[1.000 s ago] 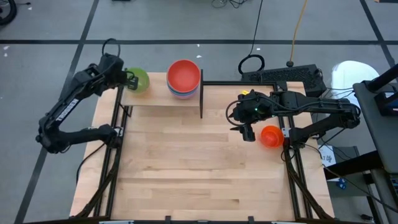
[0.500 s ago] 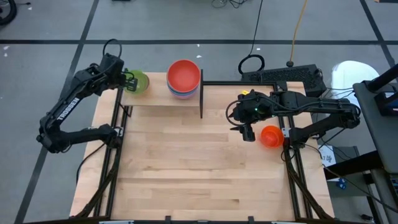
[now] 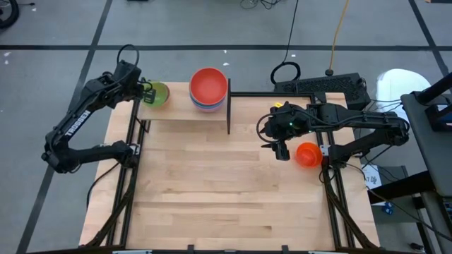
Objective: Place and stack bowls onto a shelf
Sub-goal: Stack the green bowl on the purple bowl on the shelf
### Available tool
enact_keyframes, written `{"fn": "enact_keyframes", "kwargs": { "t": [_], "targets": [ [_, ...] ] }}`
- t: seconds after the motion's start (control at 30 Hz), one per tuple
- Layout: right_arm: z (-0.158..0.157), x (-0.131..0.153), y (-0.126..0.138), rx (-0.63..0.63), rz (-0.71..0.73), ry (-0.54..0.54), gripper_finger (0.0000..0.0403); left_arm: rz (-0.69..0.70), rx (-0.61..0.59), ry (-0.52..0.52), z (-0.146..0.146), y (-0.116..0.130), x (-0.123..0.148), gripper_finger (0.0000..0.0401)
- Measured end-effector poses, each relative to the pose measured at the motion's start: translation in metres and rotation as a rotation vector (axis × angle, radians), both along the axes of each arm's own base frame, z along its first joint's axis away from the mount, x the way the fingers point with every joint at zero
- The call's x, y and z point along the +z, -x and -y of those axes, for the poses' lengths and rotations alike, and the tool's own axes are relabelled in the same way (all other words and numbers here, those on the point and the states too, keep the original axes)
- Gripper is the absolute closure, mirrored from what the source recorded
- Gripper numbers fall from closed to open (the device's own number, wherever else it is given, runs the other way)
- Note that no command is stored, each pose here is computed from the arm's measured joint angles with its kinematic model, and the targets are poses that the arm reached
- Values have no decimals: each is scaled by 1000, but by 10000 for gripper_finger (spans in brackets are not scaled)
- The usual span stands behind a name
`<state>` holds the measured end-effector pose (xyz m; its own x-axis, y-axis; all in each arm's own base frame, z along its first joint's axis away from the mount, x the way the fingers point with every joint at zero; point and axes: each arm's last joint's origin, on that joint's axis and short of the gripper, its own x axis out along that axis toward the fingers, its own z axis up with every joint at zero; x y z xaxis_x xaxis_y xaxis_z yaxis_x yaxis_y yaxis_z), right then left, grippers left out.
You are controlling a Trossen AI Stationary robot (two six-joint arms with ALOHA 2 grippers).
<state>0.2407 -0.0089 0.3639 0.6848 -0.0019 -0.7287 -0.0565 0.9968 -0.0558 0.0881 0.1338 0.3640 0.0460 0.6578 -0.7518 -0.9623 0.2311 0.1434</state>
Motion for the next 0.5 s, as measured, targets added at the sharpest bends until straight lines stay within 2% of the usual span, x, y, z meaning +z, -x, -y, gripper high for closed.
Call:
{"fn": "enact_keyframes", "kwargs": {
  "t": [0.4, 0.5],
  "targets": [
    [0, 0, 0, -1, 1, -1, 163, -7, 3, -3, 0, -1, 0, 341],
    [0, 1, -1, -10, 18, -9, 163, 38, -20, 22, 1, -2, 0, 341]
  ]
}}
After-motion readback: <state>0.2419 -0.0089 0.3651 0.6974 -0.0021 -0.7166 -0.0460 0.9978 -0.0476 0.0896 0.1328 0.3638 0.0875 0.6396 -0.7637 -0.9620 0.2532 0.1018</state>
